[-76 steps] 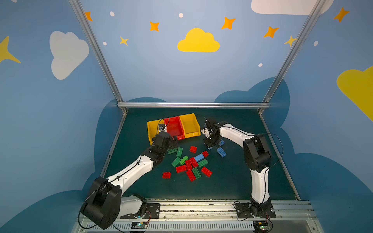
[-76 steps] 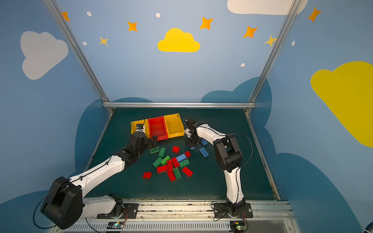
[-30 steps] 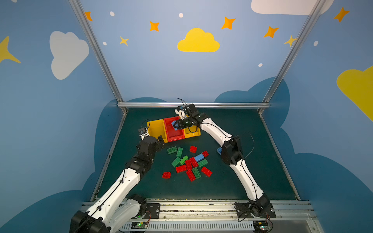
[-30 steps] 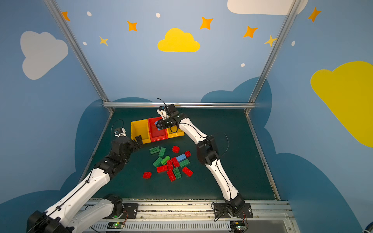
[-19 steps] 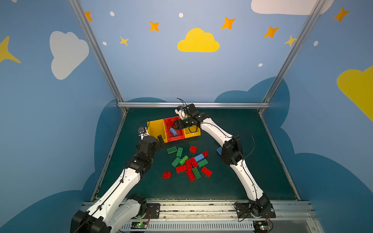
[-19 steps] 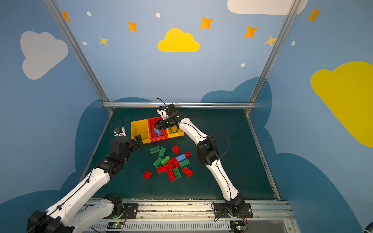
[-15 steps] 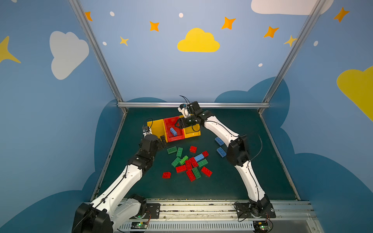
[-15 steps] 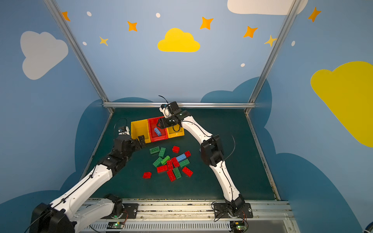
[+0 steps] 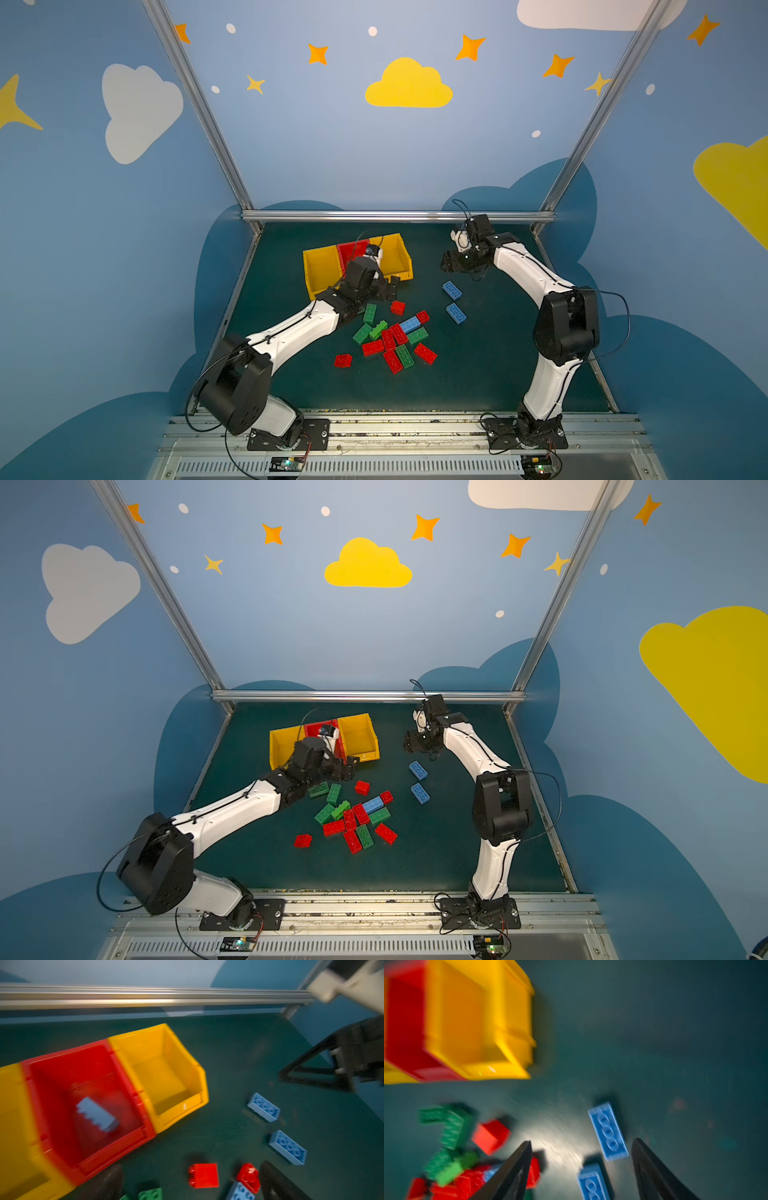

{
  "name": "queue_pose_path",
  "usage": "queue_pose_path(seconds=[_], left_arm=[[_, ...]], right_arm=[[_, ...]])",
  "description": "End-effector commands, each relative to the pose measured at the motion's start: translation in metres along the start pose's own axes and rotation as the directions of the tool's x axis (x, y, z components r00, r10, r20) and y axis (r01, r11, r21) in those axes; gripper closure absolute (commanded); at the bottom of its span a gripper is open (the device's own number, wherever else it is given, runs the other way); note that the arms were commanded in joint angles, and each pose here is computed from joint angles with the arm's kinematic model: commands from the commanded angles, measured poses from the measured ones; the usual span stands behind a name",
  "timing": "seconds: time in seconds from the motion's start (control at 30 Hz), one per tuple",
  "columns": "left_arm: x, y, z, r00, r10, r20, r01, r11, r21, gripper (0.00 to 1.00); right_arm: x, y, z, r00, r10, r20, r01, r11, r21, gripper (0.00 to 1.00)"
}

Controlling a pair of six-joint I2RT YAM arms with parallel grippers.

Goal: Sort the legos into containers by color
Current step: 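Move the right gripper back to another light-blue brick on the table, then grasp the light-blue brick with the right gripper and drop it into the red bin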

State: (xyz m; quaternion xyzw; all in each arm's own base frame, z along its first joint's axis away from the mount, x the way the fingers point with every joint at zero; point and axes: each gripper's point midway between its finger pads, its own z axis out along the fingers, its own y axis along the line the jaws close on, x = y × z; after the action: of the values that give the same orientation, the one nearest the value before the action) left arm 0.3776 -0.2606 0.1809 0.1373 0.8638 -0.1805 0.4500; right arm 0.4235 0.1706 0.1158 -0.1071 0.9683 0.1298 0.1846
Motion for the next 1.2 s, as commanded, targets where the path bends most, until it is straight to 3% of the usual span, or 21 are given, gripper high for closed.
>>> queue_pose_path(seconds=[0.0,0.23,0.77,0.97,1.17], left_arm=[[-0.006,-0.042,0.007,0.995,0.094,0.015,-0.095,0.991,0.095,0.00],[-0.005,-0.065,0.017,0.995,0.098,-0.024,-0.094,0.986,0.136,0.00],[-0.002,-0.047,0.011,0.998,0.055,-0.043,-0.053,0.997,0.047,0.00],[-0.002,-0.035,0.007,0.998,0.051,-0.042,-0.051,0.998,-0.019,0.00],[-0.004,-0.030,0.008,0.998,0.038,-0.052,-0.041,0.998,-0.052,0.00]], right_arm=[[0.029,-0.012,0.010,0.995,-0.008,-0.100,0.013,0.999,0.050,0.26],[0.046,-0.028,0.039,0.985,0.000,-0.170,0.018,0.995,0.103,0.27],[0.036,-0.025,0.076,0.983,-0.040,-0.178,0.050,0.997,0.051,0.29],[0.035,-0.014,0.083,0.979,-0.041,-0.200,0.048,0.998,0.028,0.39],[0.043,-0.006,0.088,0.970,-0.073,-0.232,0.086,0.995,0.049,0.58]])
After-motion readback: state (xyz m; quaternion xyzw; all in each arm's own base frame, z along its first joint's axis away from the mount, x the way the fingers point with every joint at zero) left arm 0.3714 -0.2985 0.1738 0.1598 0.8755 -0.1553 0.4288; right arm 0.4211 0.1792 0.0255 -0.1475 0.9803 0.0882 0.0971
